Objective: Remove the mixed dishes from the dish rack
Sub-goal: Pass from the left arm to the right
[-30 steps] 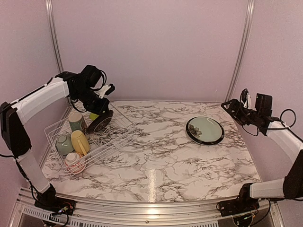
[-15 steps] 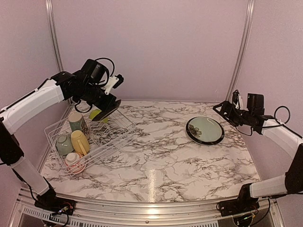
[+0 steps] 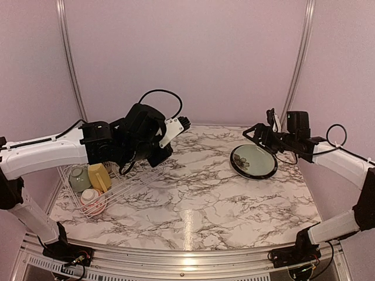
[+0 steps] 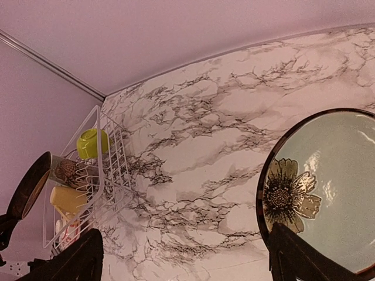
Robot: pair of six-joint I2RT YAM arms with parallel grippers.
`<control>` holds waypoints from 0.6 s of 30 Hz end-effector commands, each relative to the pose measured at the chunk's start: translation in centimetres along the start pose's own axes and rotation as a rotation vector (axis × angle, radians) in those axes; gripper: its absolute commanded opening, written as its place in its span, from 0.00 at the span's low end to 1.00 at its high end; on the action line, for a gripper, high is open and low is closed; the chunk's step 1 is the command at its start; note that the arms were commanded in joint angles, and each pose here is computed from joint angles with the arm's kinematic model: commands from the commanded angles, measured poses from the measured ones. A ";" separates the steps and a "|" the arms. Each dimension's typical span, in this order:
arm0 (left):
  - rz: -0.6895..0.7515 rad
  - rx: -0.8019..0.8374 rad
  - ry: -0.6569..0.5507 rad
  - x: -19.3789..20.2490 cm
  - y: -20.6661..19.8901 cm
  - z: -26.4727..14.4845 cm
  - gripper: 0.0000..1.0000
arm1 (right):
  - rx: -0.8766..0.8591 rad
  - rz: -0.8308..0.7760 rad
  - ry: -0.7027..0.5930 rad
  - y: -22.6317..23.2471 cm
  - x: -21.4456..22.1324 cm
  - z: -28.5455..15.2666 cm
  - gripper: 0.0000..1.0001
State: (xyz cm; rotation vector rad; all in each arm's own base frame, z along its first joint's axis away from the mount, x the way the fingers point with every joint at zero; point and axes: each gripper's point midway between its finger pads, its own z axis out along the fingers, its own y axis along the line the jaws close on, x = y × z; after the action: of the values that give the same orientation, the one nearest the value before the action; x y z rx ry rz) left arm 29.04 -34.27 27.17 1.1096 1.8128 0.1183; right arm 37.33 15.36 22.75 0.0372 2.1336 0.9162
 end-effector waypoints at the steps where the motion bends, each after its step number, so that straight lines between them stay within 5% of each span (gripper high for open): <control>1: 0.052 -0.190 -0.119 -4.2 1.0 -0.8 0.00 | -0.094 -0.055 -0.037 4.8 -1.1 1.1 0.95; 11: 0.216 -0.213 -0.121 -5.3 -4.4 1.5 0.00 | -0.313 -0.078 0.022 13.4 0.7 3.9 0.93; 18: 0.263 -0.219 -0.126 -5.6 -6.6 2.5 0.00 | -0.385 -0.017 0.111 15.1 2.7 6.2 0.85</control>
State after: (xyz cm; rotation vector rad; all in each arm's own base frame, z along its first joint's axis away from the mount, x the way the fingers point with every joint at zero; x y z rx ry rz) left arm 27.10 -42.06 23.88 1.2545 1.5557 0.3600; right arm 35.31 28.91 26.83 -0.2225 2.0346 1.2316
